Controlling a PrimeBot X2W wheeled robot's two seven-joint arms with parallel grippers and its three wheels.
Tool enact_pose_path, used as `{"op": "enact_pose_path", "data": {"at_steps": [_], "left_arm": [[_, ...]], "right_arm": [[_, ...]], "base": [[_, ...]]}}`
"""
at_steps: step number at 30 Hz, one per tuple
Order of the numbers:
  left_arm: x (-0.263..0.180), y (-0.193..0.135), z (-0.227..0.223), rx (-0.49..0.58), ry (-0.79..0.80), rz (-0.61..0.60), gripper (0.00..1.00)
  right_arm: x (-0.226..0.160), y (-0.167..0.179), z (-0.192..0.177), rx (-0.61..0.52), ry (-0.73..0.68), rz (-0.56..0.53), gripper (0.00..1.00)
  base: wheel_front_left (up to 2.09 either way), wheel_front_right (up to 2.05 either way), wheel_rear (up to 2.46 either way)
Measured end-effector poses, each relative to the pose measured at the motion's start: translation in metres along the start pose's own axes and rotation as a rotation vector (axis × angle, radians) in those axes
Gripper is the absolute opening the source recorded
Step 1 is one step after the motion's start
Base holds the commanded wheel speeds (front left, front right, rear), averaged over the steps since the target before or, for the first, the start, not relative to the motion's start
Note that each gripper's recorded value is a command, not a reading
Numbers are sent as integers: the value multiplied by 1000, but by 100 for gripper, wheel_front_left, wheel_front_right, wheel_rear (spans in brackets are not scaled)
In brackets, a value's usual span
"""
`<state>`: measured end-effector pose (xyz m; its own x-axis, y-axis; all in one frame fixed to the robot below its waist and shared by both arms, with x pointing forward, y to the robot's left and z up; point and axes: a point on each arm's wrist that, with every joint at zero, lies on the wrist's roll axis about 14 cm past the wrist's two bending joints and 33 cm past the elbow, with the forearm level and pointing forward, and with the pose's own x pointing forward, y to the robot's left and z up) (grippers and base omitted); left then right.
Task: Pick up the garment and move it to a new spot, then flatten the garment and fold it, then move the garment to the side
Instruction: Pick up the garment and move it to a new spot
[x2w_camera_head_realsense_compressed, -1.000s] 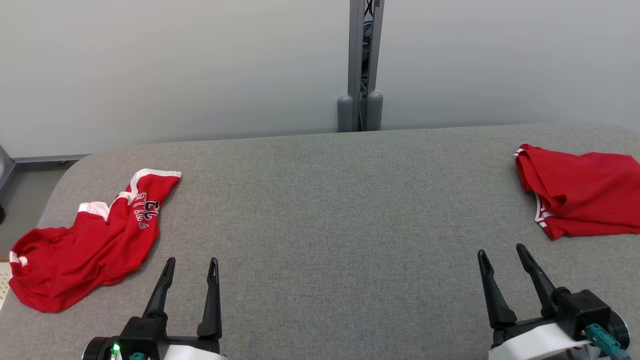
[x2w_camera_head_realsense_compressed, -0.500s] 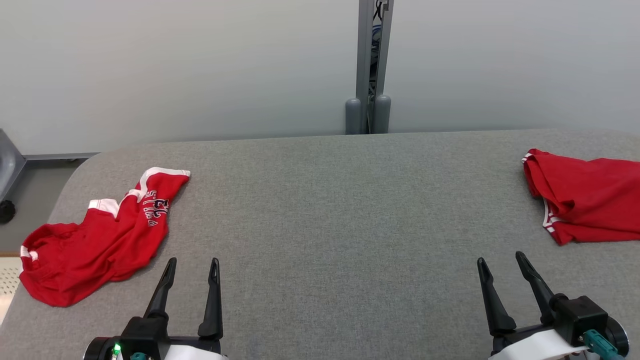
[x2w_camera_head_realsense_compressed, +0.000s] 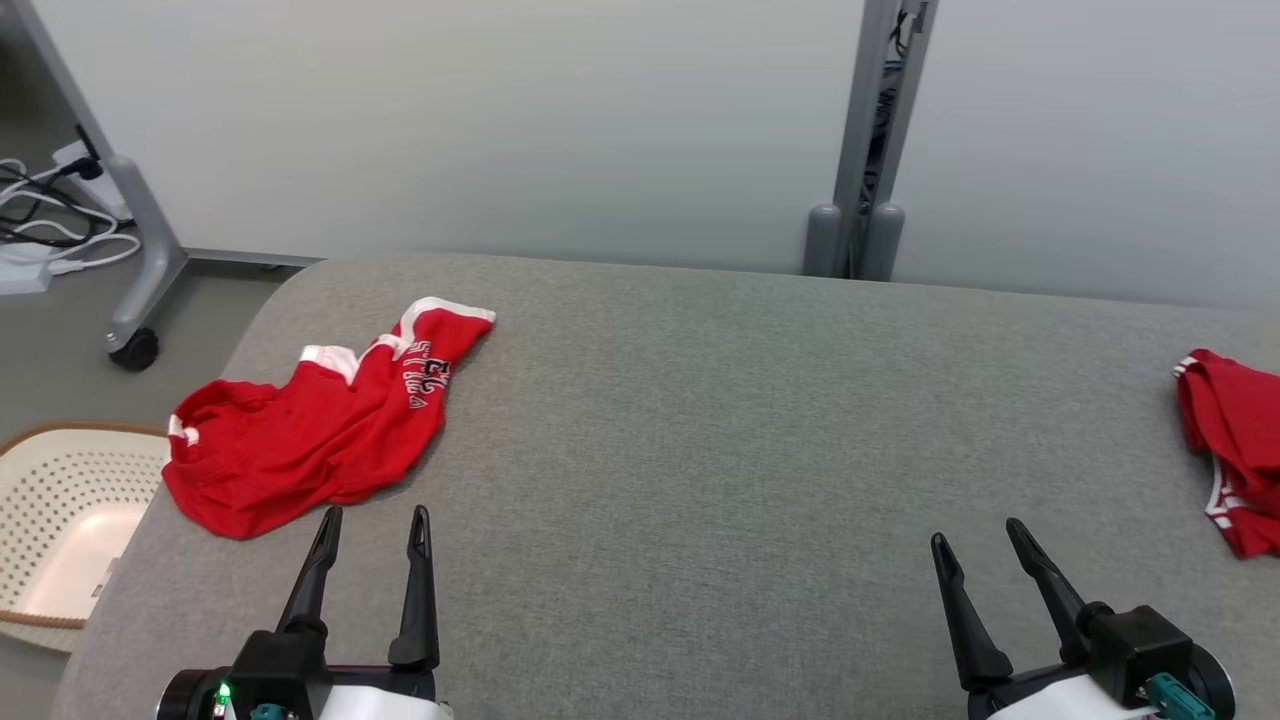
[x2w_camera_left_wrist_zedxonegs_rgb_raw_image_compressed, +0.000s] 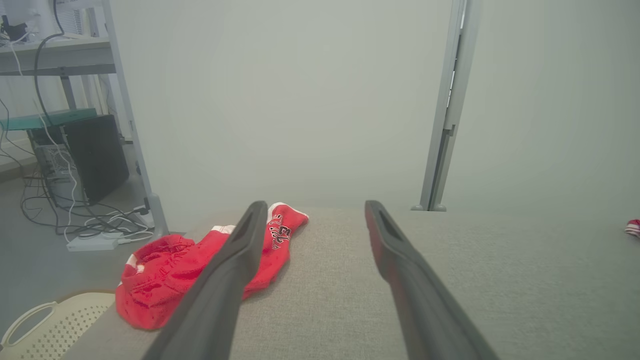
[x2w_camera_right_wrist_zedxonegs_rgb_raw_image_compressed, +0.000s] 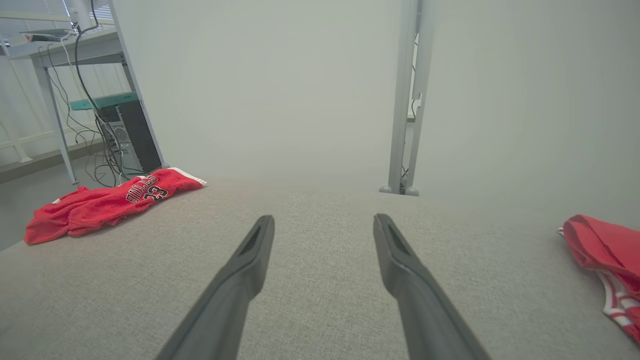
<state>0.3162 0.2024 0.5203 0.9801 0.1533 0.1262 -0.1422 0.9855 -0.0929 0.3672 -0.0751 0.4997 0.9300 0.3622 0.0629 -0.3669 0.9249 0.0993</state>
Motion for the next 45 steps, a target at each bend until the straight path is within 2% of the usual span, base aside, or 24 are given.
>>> {"op": "enact_pose_path", "data": {"at_steps": [18, 29, 37, 45], "left_arm": [[-45, 68, 19, 40, -50, 235, 100], [-56, 83, 16, 38, -32, 292, 100], [-43, 91, 16, 27, -27, 322, 100], [11, 91, 24, 14, -52, 303, 100]], "right_arm": [[32, 72, -2, 5, 5, 235, 100], [42, 89, -7, 10, 19, 291, 100], [50, 87, -15, 11, 31, 291, 100], [68, 74, -34, -19, 60, 283, 100]], "base": [[0, 0, 0], [0, 0, 0], [0, 0, 0], [0, 0, 0]]}}
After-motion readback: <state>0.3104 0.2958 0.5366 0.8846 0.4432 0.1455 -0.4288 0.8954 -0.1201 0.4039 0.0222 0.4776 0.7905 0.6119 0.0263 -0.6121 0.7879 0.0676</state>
